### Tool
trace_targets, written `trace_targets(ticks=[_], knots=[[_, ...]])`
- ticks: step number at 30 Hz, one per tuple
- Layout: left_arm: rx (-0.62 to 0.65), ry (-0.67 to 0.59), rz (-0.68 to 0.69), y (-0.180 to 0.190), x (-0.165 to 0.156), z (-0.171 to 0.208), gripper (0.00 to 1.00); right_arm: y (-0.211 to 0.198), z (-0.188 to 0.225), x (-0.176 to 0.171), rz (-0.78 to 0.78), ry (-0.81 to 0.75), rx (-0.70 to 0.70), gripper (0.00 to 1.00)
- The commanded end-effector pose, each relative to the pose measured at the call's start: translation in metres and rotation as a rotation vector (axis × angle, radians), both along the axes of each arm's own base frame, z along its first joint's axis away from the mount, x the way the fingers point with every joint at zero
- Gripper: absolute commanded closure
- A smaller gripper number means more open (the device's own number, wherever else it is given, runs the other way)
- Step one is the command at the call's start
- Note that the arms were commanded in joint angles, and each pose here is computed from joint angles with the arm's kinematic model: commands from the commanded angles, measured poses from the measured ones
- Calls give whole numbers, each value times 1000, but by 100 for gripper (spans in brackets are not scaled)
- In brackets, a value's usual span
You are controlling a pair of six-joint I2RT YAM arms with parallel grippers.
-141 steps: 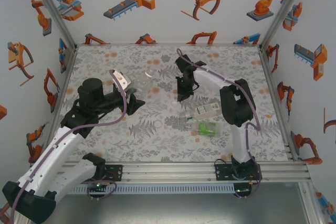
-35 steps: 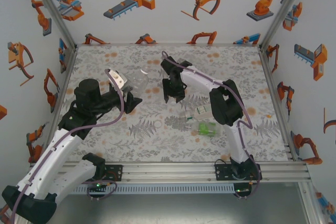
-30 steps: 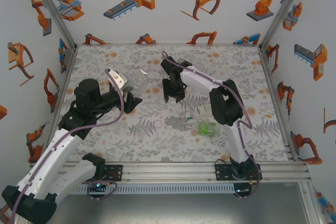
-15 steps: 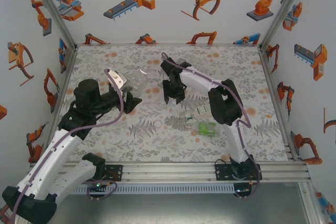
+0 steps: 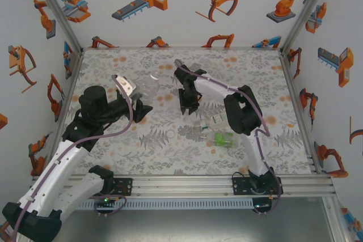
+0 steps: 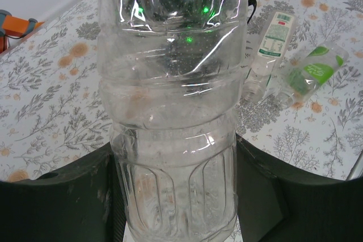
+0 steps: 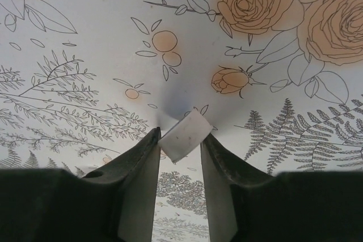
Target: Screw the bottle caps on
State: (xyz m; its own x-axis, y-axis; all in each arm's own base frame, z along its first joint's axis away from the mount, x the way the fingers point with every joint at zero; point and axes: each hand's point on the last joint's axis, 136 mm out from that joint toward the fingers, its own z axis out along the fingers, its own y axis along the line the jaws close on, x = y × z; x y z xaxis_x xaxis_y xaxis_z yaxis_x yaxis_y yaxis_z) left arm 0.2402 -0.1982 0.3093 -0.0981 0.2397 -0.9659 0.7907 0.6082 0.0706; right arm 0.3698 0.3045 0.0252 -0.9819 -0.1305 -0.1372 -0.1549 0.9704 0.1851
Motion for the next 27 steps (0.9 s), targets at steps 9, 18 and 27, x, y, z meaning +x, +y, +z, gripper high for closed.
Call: trace_targets(ticks=[9, 18, 27], knots=[[-26, 1, -2, 0, -1, 4, 100, -13, 9, 5, -34, -21, -30, 55], [-27, -1, -4, 0, 0, 6, 100, 0, 41, 22, -47, -103, 24, 54], [-27, -3, -1, 1, 0, 6, 100, 13, 38, 35, -37, -100, 29, 54]])
